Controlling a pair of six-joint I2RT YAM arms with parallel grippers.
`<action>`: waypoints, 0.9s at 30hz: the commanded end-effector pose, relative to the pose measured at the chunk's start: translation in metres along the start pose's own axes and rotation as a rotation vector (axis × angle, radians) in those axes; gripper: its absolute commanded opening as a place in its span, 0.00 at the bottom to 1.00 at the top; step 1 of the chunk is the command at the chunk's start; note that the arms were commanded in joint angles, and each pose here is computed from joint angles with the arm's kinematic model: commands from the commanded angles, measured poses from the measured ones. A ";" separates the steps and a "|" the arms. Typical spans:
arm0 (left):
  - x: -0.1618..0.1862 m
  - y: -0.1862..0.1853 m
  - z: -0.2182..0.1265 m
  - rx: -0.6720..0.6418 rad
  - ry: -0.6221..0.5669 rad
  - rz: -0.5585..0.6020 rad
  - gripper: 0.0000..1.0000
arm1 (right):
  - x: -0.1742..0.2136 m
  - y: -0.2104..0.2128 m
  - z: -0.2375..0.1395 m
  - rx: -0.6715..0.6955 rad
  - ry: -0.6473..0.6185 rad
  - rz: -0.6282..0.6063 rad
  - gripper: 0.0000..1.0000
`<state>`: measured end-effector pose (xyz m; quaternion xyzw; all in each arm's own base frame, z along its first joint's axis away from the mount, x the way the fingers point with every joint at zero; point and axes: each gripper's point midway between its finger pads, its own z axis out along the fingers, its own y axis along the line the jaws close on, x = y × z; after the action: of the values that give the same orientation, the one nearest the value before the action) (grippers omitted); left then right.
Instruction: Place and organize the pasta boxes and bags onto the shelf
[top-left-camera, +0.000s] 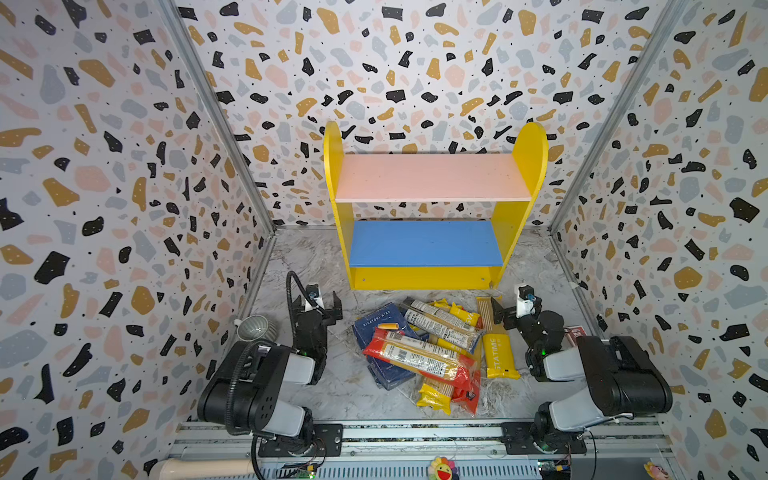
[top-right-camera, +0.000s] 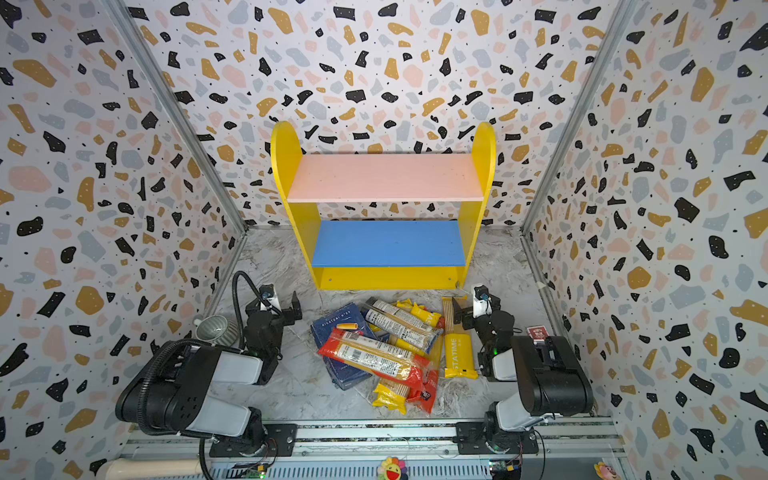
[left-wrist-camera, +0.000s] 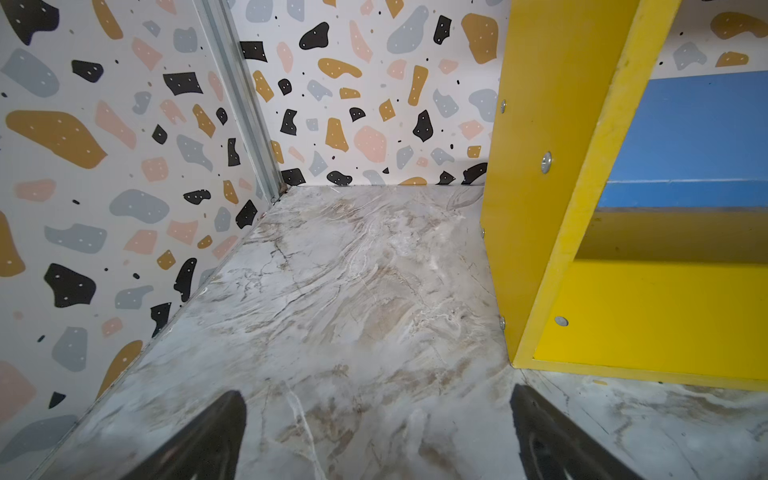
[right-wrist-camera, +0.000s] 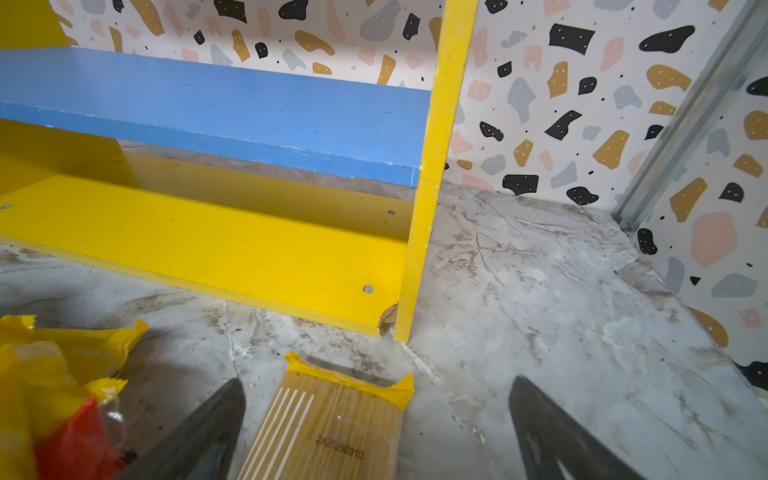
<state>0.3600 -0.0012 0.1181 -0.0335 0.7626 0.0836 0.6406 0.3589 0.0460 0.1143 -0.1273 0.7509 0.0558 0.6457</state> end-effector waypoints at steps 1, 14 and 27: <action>-0.015 0.003 0.005 -0.012 -0.047 -0.015 0.99 | -0.011 -0.002 0.001 0.008 -0.033 0.000 0.99; -0.016 0.003 0.002 -0.007 -0.054 -0.017 1.00 | -0.011 -0.002 0.001 0.009 -0.031 0.001 0.99; -0.016 0.002 0.002 -0.004 -0.054 -0.017 1.00 | -0.010 -0.003 0.000 0.007 -0.031 0.005 0.99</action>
<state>0.3601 -0.0002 0.1180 -0.0339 0.7627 0.0837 0.6404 0.3590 0.0454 0.1143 -0.1264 0.7511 0.0548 0.6457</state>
